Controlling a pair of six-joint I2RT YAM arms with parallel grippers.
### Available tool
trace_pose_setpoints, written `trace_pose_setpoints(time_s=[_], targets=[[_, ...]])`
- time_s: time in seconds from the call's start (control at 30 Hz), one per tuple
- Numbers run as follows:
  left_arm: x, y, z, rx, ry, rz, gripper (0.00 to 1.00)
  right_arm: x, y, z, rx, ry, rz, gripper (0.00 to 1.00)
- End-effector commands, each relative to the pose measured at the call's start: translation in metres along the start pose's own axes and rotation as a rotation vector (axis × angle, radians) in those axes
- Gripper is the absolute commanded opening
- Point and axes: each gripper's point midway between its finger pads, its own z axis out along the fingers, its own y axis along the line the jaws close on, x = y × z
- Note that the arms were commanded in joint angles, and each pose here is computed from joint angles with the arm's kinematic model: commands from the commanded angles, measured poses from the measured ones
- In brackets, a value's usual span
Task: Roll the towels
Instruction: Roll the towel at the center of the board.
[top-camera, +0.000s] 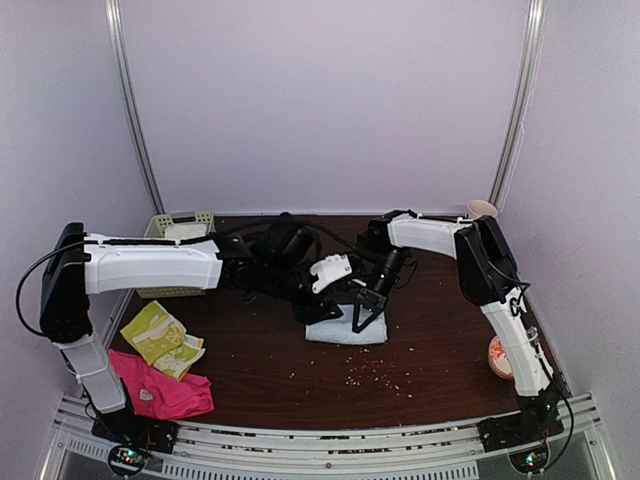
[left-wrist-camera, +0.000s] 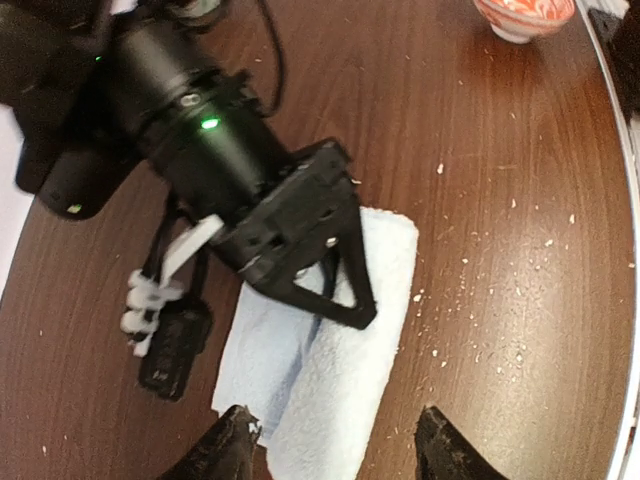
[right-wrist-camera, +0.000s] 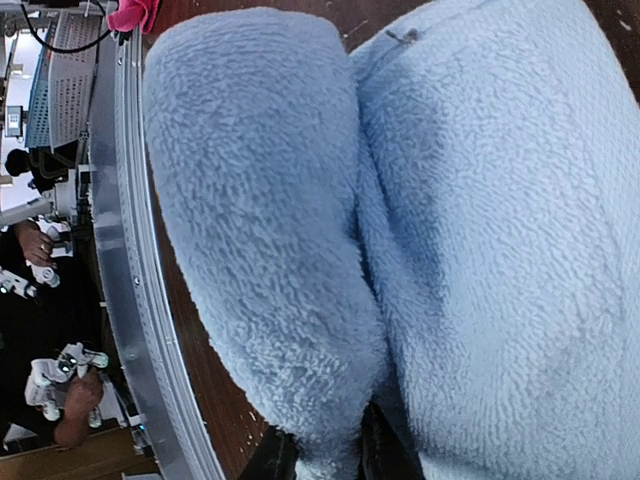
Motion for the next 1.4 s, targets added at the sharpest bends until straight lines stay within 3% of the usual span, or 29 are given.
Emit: trace_pose_setpoints(time_s=[0.0, 0.37, 0.6, 0.7, 0.83, 0.97, 1.1, 1.23, 1.37], targets=[[0.011, -0.009, 0.034, -0.044, 0.089, 0.206, 0.56, 0.03, -0.068, 0.037, 0.121, 0.144, 0.113, 0.18], [0.032, -0.011, 0.1, -0.084, 0.156, 0.337, 0.53, 0.035, -0.067, 0.04, 0.106, 0.15, 0.121, 0.19], [0.047, -0.024, 0.113, -0.021, 0.172, 0.327, 0.34, 0.038, -0.057, 0.038, 0.075, 0.136, 0.112, 0.2], [0.057, -0.033, 0.116, 0.027, 0.192, 0.309, 0.27, 0.028, -0.047, 0.029, 0.059, 0.093, 0.098, 0.27], [0.068, -0.046, 0.109, 0.096, 0.225, 0.248, 0.19, 0.013, -0.011, -0.011, 0.089, 0.006, 0.002, 0.47], [0.078, -0.071, 0.097, 0.226, 0.245, 0.19, 0.18, -0.004, 0.032, -0.079, 0.216, -0.116, -0.114, 0.58], [0.081, -0.08, 0.095, 0.287, 0.301, 0.109, 0.18, -0.004, 0.057, -0.139, 0.338, -0.227, -0.123, 0.59], [0.085, -0.081, 0.109, 0.358, 0.401, 0.006, 0.19, 0.034, 0.084, -0.16, 0.432, -0.252, -0.141, 0.58], [0.083, -0.08, 0.12, 0.46, 0.42, -0.104, 0.2, 0.062, 0.097, -0.194, 0.64, -0.342, -0.131, 0.58]])
